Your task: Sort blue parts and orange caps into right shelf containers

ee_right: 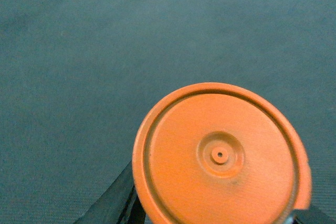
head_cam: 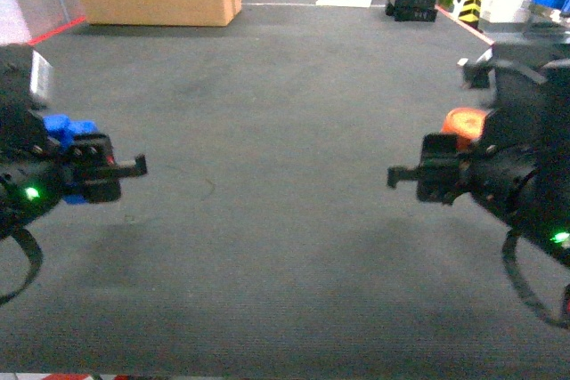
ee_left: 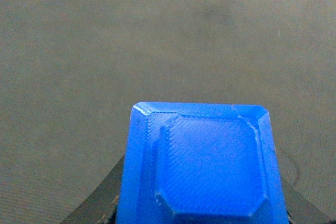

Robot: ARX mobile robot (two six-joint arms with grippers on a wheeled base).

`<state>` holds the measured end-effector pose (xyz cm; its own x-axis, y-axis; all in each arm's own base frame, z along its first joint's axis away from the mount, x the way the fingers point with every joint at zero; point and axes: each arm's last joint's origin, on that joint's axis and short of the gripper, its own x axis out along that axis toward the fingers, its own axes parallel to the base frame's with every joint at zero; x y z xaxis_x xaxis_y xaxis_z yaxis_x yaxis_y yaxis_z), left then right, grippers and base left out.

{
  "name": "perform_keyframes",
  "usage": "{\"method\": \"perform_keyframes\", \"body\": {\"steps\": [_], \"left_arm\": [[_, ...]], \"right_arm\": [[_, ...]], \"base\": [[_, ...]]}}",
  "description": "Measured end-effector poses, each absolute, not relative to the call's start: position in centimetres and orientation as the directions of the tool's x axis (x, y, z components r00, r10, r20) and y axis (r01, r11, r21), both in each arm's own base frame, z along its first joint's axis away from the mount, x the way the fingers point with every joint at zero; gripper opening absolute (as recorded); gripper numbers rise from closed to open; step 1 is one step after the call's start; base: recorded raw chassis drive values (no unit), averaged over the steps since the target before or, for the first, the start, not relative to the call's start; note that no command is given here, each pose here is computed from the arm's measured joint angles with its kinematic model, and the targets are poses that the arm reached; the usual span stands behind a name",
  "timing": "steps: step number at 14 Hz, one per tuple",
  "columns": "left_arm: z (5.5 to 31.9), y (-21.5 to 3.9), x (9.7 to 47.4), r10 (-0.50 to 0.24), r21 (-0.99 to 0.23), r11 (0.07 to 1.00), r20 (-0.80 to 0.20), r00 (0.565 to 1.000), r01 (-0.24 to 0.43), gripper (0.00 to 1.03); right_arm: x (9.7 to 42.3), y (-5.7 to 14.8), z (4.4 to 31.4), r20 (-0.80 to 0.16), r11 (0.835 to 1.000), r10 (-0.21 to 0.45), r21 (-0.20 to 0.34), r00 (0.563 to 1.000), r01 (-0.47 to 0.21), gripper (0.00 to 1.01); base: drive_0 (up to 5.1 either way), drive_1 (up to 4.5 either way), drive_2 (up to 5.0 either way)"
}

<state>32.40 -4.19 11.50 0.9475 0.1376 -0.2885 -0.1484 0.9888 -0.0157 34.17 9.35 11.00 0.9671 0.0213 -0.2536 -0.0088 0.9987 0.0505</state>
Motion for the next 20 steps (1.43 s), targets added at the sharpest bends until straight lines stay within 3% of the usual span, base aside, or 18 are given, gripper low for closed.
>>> {"method": "perform_keyframes", "body": {"steps": [1, 3, 7, 11, 14, 17, 18, 20], "left_arm": [[14.8, -3.4, 29.4, 0.192, -0.011, 0.980, -0.178, 0.965, -0.197, 0.44], [16.3, -2.3, 24.7, 0.240, 0.026, 0.971, -0.163, 0.957, -0.239, 0.44], [21.6, -0.9, 18.9, 0.311, -0.008, 0.950, -0.001, 0.950, -0.311, 0.44], [24.5, -1.8, 16.1, 0.294, -0.035, 0.956, 0.130, 0.947, -0.292, 0.44], [25.4, -2.5, 15.6, 0.251, -0.036, 0.968, 0.143, 0.957, -0.248, 0.44], [25.3, -2.5, 15.6, 0.258, -0.021, 0.966, 0.135, 0.957, -0.257, 0.44], [25.3, -2.4, 15.6, 0.231, -0.001, 0.973, 0.098, 0.968, -0.232, 0.44], [25.1, -2.0, 15.5, 0.170, 0.017, 0.985, 0.051, 0.984, -0.171, 0.44]], "right_arm": [[30.9, 6.6, 14.3, -0.162, 0.997, -0.041, 0.062, 0.986, 0.051, 0.45], [26.1, 3.9, 16.5, -0.134, 0.992, -0.112, 0.040, 0.985, 0.119, 0.44], [18.9, 1.9, 22.0, 0.024, 0.985, -0.170, 0.035, 0.985, 0.170, 0.44], [14.2, 1.1, 24.2, 0.121, 0.978, -0.208, 0.059, 0.971, 0.202, 0.44], [12.5, 0.9, 25.0, 0.165, 0.977, -0.210, 0.080, 0.964, 0.199, 0.44], [12.6, 0.9, 25.1, 0.162, 0.977, -0.207, 0.079, 0.965, 0.197, 0.44], [12.6, 0.5, 24.7, 0.065, 0.992, -0.128, 0.026, 0.990, 0.126, 0.44], [12.4, 0.0, 24.3, 0.026, 0.996, -0.094, 0.013, 0.995, 0.093, 0.44]], "base": [[0.0, 0.00, 0.0], [0.0, 0.00, 0.0], [0.0, 0.00, 0.0], [0.0, 0.00, 0.0], [0.0, 0.00, 0.0], [0.0, 0.00, 0.0], [0.0, 0.00, 0.0], [0.0, 0.00, 0.0]]}}
